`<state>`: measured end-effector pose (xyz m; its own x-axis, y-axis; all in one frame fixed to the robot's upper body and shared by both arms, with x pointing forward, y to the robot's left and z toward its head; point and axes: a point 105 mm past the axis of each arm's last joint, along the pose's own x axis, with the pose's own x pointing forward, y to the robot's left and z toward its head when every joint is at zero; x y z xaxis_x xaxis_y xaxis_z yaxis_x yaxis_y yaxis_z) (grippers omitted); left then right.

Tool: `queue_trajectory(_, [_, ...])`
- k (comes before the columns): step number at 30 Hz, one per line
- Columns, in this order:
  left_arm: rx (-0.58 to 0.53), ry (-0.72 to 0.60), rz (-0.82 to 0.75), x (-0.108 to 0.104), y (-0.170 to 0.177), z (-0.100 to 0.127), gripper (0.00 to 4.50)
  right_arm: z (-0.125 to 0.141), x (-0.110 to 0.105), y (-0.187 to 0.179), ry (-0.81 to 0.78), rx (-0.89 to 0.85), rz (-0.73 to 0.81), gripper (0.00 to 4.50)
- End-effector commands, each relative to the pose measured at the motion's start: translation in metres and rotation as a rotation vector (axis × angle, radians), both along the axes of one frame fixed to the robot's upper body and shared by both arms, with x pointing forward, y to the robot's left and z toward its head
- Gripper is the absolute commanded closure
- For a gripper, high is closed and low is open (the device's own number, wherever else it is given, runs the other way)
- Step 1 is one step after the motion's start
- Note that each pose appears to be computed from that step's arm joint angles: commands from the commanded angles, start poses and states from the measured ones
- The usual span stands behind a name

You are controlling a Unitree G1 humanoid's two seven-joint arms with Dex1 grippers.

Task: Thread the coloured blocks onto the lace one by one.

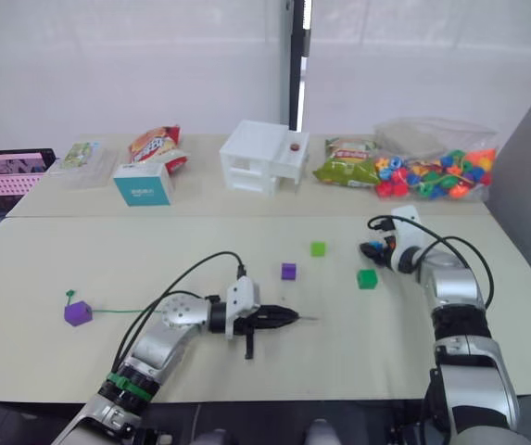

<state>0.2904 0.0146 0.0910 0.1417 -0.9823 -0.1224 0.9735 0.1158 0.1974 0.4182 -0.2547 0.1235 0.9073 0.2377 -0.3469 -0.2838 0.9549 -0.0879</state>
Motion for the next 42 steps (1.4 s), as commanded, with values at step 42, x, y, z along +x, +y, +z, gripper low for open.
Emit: queue_trajectory(42, [-0.037, 0.007, -0.204, -0.009, -0.022, 0.007, 4.5, -0.024, -0.167, 0.076, -0.117, 0.193, -0.096, 3.3])
